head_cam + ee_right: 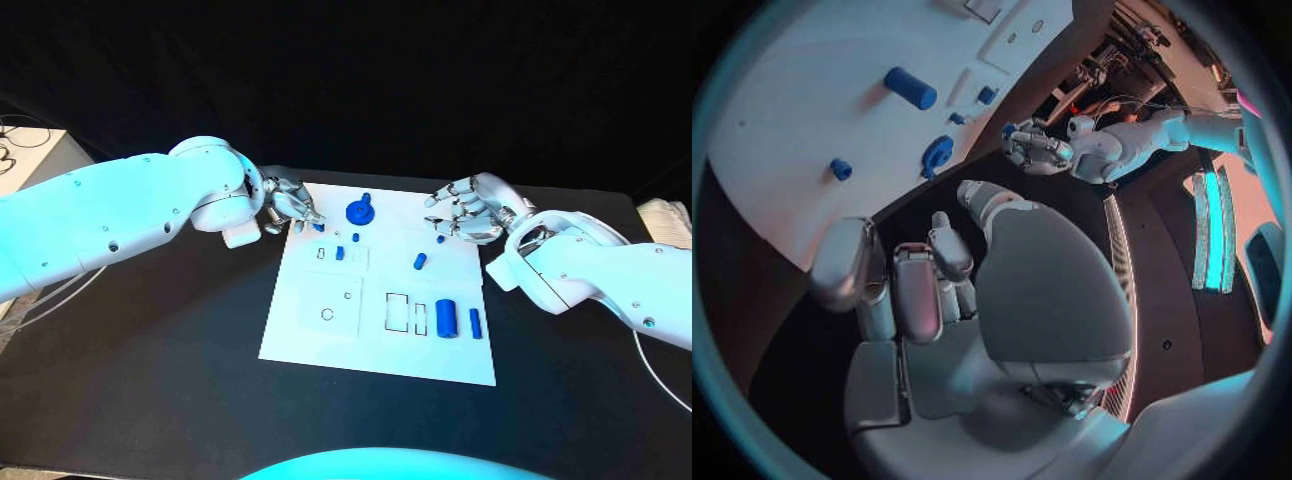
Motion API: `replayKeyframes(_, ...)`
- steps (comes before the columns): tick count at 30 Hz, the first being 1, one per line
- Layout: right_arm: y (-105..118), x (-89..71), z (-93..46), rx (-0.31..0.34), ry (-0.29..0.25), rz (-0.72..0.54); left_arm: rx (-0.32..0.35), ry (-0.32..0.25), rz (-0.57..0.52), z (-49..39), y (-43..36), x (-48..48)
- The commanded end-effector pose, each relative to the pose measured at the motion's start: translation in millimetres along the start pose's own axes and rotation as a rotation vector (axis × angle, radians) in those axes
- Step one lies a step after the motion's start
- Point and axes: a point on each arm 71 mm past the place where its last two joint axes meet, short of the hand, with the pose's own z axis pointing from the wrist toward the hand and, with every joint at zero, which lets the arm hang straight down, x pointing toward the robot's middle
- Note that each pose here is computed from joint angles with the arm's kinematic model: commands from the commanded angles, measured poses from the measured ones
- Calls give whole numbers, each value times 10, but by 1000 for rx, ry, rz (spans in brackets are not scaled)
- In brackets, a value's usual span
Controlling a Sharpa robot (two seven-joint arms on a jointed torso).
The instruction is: Assemble the parts on the task board
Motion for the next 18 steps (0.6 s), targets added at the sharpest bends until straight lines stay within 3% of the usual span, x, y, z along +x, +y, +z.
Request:
replayKeyframes(1,21,-57,2,-44,-72,26,19,-39,44,-29,-36,40)
replayKeyframes(9,25,-105,5,-71,-127,56,15,-30,78,-32,-35,161)
replayKeyframes(18,29,-105,23,-91,-119,100,1,-30,145,9,-27,255)
